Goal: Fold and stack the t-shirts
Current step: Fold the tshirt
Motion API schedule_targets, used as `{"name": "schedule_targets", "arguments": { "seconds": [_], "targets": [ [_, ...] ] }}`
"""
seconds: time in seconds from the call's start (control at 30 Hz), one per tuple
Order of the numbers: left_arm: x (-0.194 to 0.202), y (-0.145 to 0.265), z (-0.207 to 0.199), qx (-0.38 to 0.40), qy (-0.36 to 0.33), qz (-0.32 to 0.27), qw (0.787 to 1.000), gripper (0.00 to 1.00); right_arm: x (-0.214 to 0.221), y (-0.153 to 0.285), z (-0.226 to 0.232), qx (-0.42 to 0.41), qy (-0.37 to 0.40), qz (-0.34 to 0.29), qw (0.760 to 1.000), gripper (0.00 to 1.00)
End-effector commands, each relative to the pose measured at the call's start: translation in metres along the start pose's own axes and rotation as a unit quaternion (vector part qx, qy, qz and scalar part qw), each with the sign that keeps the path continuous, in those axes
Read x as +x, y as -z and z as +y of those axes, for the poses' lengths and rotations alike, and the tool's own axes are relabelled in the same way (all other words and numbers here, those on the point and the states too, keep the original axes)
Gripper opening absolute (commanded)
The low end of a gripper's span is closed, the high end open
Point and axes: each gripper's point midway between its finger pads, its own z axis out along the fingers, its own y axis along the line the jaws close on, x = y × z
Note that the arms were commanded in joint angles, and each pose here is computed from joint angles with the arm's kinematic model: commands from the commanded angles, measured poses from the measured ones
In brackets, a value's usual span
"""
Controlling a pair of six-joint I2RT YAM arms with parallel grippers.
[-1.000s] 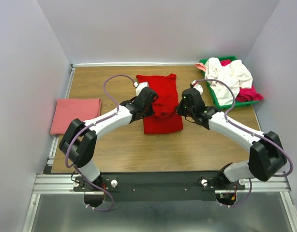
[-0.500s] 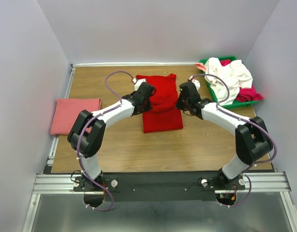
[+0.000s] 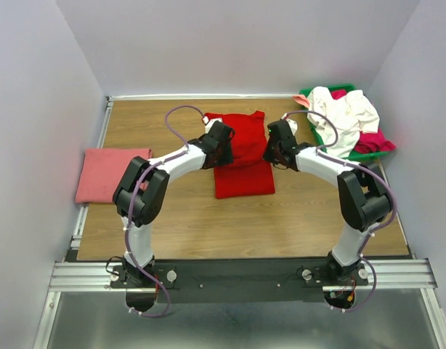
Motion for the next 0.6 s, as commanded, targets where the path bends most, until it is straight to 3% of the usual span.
{"name": "schedule_targets", "arguments": {
  "seconds": [0.0, 0.07, 0.1, 0.2, 0.37, 0.4, 0.43, 0.53, 0.57],
  "targets": [
    [-0.019, 0.004, -0.005, 0.014, -0.002, -0.017, 1.0, 0.83, -0.016, -0.008, 0.013, -0.025, 0.004, -0.008, 1.0, 0.29],
    [-0.026, 0.011, -0.007, 0.019, -0.001, -0.025, 0.999, 0.91, -0.02, -0.006, 0.017, -0.032, 0.005, -0.01, 0.999, 0.46],
    [-0.028, 0.015, -0.007, 0.021, -0.001, -0.029, 0.999, 0.93, -0.021, -0.003, 0.02, -0.041, 0.008, -0.009, 0.999, 0.61],
    [-0.038, 0.035, -0.01, 0.033, 0.009, -0.047, 0.998, 0.97, -0.025, 0.01, 0.027, -0.061, 0.014, -0.011, 0.998, 0.75],
    [-0.024, 0.06, 0.002, 0.044, 0.029, -0.053, 0.997, 0.98, -0.009, 0.033, 0.028, -0.103, 0.03, 0.01, 0.994, 0.84],
    [-0.025, 0.073, 0.001, 0.057, 0.032, -0.061, 0.996, 0.98, -0.002, 0.04, 0.04, -0.142, 0.033, 0.025, 0.989, 0.96],
    [-0.008, 0.071, 0.01, 0.054, 0.036, -0.047, 0.997, 0.98, 0.003, 0.045, 0.046, -0.166, 0.039, 0.032, 0.985, 1.0],
    [0.011, 0.089, 0.014, 0.078, 0.045, -0.041, 0.995, 0.98, 0.039, 0.057, 0.067, -0.244, 0.058, 0.079, 0.965, 1.0],
    [0.034, 0.087, 0.028, 0.067, 0.05, -0.023, 0.996, 0.98, 0.044, 0.058, 0.073, -0.26, 0.066, 0.08, 0.96, 1.0]
  ]
}}
